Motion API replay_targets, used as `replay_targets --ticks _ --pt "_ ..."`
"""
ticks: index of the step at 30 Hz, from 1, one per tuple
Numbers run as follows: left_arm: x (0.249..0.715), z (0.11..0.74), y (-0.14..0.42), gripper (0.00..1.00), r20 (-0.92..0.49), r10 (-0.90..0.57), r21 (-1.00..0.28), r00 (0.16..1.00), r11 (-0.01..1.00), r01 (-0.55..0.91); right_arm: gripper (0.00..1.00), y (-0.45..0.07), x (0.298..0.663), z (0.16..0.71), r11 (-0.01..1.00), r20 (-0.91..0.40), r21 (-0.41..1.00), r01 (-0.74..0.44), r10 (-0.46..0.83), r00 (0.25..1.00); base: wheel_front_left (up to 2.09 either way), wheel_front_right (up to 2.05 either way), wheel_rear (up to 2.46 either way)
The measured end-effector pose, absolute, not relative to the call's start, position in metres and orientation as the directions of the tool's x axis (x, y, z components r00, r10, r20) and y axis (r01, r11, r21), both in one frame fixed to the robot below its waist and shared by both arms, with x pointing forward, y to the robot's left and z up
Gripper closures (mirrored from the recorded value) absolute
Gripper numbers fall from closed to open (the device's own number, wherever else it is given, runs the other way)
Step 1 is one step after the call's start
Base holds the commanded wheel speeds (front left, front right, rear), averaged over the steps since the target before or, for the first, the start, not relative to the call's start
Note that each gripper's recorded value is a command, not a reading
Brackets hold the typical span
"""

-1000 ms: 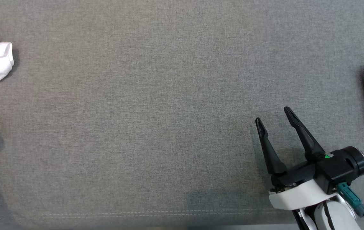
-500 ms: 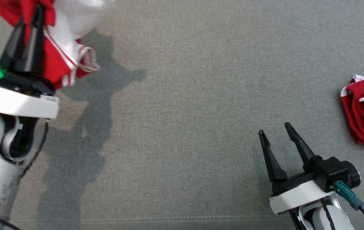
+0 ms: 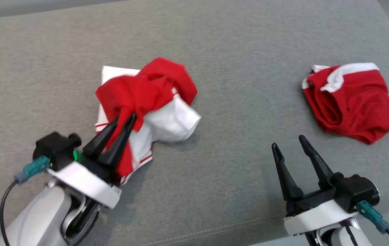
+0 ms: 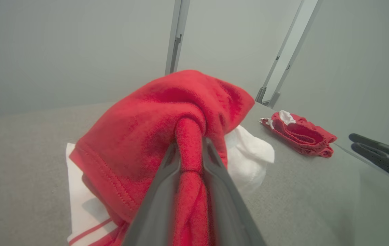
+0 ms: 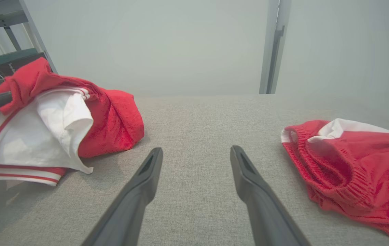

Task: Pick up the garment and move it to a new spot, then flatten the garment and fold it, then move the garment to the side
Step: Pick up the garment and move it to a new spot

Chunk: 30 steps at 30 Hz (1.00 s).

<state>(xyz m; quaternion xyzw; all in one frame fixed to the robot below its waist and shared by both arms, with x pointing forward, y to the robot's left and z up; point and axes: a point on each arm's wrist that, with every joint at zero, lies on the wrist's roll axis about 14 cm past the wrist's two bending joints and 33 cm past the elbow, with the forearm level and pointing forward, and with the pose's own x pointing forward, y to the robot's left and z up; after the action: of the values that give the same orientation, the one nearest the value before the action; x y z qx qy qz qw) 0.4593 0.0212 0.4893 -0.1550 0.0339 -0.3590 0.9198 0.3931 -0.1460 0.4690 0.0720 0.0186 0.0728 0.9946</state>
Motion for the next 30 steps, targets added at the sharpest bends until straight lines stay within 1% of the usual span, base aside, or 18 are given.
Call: replay_targets --ticks 1,5,9,11,14,20,24,25,30 --pt "0.457 0.478 0.02 0.0 0.019 -0.675 -0.319 0.737 0.695 0.645 0.0 -0.151 0.391 0.47 0.982 -0.026 0.142 -0.127 0.132 0.991 0.0 0.0 0.0" --pt "0.453 0.446 0.028 0.0 -0.067 -0.658 -0.337 0.75 0.722 0.604 0.0 -0.169 0.382 0.473 0.989 -0.023 0.132 -0.073 0.076 0.997 0.0 0.0 0.0" --pt "0.466 0.458 0.061 0.0 -0.044 -0.563 -0.311 0.825 0.793 0.524 0.0 -0.175 0.38 0.483 0.989 0.005 0.134 -0.055 0.055 0.998 0.0 0.0 0.0" --pt "0.467 0.464 0.08 0.0 -0.034 -0.514 -0.278 0.857 0.828 0.486 0.0 -0.174 0.379 0.487 0.988 0.018 0.139 -0.061 0.059 0.998 0.0 0.0 0.0" --pt "0.463 0.473 0.111 0.0 -0.021 -0.425 -0.262 0.905 0.876 0.405 0.0 -0.17 0.378 0.489 0.986 0.023 0.151 -0.071 0.068 0.997 0.0 0.0 0.0" --pt "0.442 0.486 0.167 0.0 0.002 -0.261 -0.222 0.965 0.941 0.255 0.0 -0.159 0.381 0.493 0.979 0.035 0.175 -0.108 0.103 0.994 0.0 0.0 0.0" --pt "0.417 0.484 0.197 0.0 -0.013 -0.176 -0.191 0.984 0.967 0.171 0.0 -0.147 0.385 0.498 0.973 0.053 0.18 -0.145 0.138 0.989 0.0 0.0 0.0" --pt "0.404 0.48 0.207 0.0 -0.027 -0.144 -0.191 0.989 0.972 0.136 0.0 -0.142 0.385 0.499 0.969 0.054 0.191 -0.158 0.151 0.987 0.0 0.0 0.0" --pt "0.377 0.469 0.216 0.0 -0.055 -0.09 -0.194 0.994 0.978 0.077 0.0 -0.129 0.385 0.493 0.961 0.035 0.198 -0.191 0.188 0.982 0.0 0.0 0.0"
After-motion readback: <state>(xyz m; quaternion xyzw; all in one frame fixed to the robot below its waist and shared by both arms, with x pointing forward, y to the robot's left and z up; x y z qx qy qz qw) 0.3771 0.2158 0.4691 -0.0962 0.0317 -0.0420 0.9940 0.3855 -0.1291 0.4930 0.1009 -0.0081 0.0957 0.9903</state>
